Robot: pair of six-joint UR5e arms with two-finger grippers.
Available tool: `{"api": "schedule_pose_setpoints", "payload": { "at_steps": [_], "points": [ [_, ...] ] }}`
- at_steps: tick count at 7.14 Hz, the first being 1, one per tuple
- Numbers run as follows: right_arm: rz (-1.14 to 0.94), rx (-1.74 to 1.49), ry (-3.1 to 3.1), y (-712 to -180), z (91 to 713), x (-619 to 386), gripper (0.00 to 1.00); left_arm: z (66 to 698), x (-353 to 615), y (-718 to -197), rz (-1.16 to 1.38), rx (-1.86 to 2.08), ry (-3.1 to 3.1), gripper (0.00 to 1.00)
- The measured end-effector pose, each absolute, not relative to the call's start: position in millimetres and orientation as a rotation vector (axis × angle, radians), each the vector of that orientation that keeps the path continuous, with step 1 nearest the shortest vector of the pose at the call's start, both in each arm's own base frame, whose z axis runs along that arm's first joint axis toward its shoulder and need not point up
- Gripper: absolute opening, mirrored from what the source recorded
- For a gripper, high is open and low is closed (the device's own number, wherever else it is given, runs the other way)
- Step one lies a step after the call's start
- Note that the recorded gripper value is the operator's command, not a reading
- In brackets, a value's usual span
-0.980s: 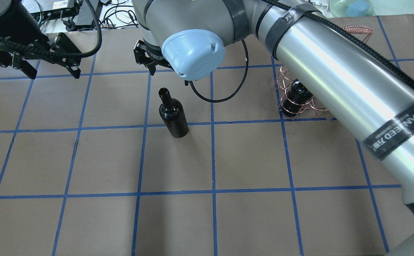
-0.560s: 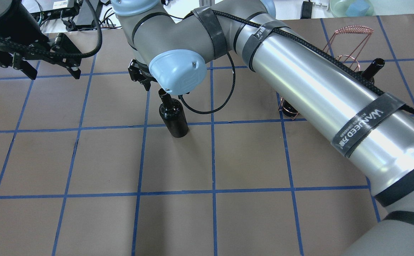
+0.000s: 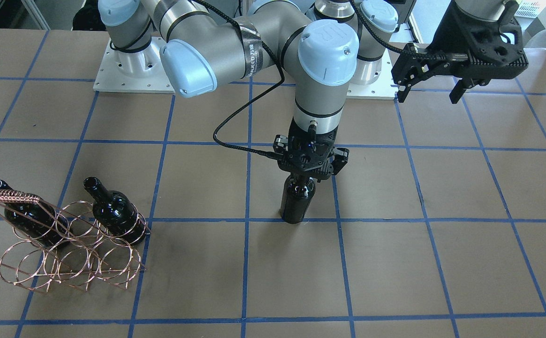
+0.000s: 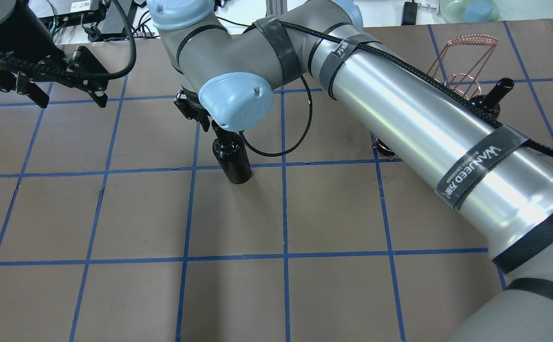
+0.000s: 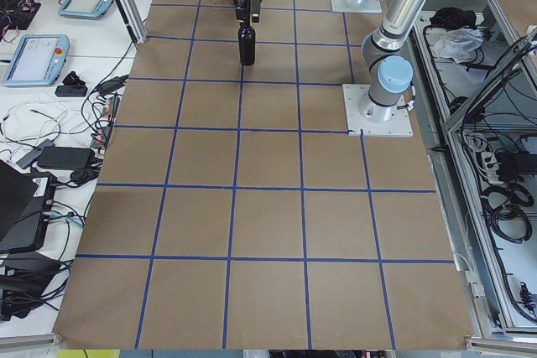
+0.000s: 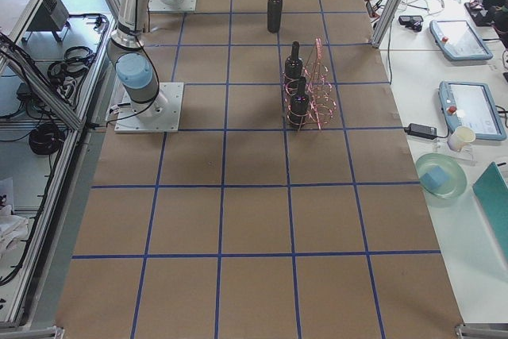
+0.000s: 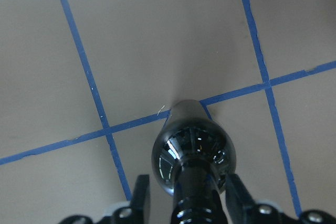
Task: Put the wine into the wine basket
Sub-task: 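Close the right gripper on the bottle neck, then lift the bottle and carry it to the wire rack with the right gripper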
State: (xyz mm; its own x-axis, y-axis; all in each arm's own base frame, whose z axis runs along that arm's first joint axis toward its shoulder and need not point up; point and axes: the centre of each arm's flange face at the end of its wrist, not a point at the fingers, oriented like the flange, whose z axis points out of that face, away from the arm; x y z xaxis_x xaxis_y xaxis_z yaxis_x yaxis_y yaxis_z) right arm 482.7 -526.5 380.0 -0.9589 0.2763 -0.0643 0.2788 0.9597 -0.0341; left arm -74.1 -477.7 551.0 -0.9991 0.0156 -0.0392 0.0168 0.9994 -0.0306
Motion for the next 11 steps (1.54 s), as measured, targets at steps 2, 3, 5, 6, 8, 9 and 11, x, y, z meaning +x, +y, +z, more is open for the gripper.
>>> {"api": "schedule_pose_setpoints", "payload": {
  "at_steps": [2,3,5,6,8,9,11],
  "points": [
    [-0.069,0.432,3.058,-526,380,481,0.0,551,-74,-477,-0.046,0.026,3.101,1.0],
    [-0.077,0.434,3.057,-526,385,477,0.0,551,-74,-477,-0.046,0.026,3.101,1.0],
    [-0.086,0.418,3.063,-518,433,442,0.0,551,-75,-478,-0.045,0.026,3.103,1.0],
    [-0.045,0.385,3.101,-508,462,402,0.0,549,-79,-478,-0.043,0.032,3.106,1.0],
    [0.02,0.194,3.21,-474,506,309,0.0,543,-109,-478,-0.042,0.056,3.11,1.0],
    [0.036,0.104,3.237,-468,523,253,0.0,540,-125,-476,-0.05,0.053,3.113,1.0],
    [0.061,0.028,3.24,-479,541,146,0.0,537,-138,-472,-0.049,0.072,3.118,1.0]
  ]
}}
